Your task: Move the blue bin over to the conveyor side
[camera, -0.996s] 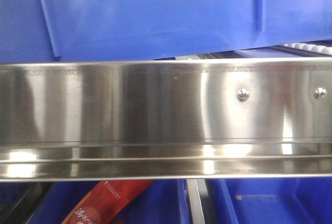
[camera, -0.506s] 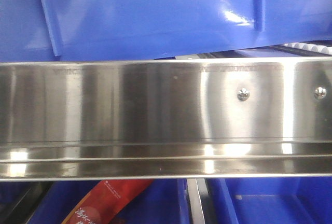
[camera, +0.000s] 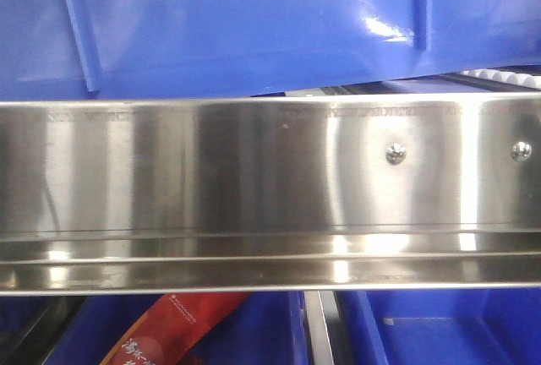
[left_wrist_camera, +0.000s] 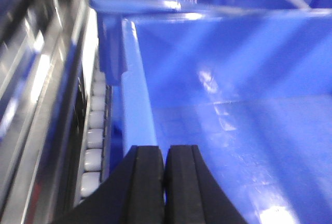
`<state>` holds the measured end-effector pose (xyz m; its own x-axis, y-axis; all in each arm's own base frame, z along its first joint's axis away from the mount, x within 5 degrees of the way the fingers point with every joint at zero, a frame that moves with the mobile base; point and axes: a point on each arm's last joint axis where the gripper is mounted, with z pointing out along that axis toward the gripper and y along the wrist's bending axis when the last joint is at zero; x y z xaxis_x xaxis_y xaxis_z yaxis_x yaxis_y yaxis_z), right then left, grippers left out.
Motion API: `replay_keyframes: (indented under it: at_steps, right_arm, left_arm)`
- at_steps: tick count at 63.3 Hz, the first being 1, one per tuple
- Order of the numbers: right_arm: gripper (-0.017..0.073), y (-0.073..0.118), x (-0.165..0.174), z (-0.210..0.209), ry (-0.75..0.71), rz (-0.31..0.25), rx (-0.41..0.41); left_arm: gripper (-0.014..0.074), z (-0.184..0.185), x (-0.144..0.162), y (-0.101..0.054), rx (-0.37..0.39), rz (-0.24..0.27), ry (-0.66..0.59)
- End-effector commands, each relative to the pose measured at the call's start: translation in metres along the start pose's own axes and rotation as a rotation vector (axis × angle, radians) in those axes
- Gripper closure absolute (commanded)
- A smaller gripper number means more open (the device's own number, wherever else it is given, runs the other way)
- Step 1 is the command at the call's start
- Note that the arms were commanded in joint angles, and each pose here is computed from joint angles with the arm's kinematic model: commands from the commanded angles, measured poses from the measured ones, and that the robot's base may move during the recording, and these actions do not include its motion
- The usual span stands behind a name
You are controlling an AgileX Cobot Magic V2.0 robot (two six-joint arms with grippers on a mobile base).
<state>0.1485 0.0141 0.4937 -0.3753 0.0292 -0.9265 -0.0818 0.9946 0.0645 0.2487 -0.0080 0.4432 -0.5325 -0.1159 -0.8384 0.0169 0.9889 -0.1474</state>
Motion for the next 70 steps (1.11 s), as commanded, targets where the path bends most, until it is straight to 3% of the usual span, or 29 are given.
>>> replay_keyframes:
  at_steps: [1, 8, 20, 35, 39, 48, 54, 59, 70]
  right_arm:
    - [0.0636, 0.0, -0.004, 0.001, -0.028, -0.001, 0.001]
    - [0.0636, 0.0, -0.004, 0.001, -0.03, -0.001, 0.001]
    - [0.0636, 0.0, -0.004, 0.001, -0.03, -0.001, 0.001]
    - [0.0636, 0.0, -0.003, 0.001, -0.02, -0.001, 0.002]
    - [0.0636, 0.0, -0.001, 0.001, 0.004, -0.01, 0.002]
    - [0.0615, 0.0, -0.004, -0.001, 0.048, -0.081, 0.002]
    - [0.0489, 0.003, -0.019, -0.002, 0.03, -0.154, -0.013]
    - [0.0379, 0.009, -0.033, 0.007, 0.029, -0.163, -0.044]
    - [0.0377, 0.027, -0.054, 0.043, 0.118, -0.18, -0.134]
  left_arm:
    - [0.0603, 0.009, -0.01, -0.001, 0.009, -0.021, 0.013]
    - [0.0598, 0.023, -0.016, -0.001, 0.006, -0.083, 0.032]
    - [0.0522, 0.038, -0.017, 0.004, -0.035, -0.058, 0.064]
    - [0.0211, 0.04, -0.014, 0.007, -0.069, -0.037, 0.094]
    - [0.0173, 0.042, -0.014, 0.008, -0.073, -0.068, 0.098]
    - [0.0169, 0.053, -0.009, 0.009, -0.08, -0.086, 0.142]
    - [0.0169, 0.062, -0.004, 0.01, -0.088, -0.091, 0.197]
    - [0.0169, 0.068, -0.001, 0.011, -0.09, -0.117, 0.234]
    - [0.0169, 0.08, 0.003, 0.012, -0.099, -0.145, 0.265]
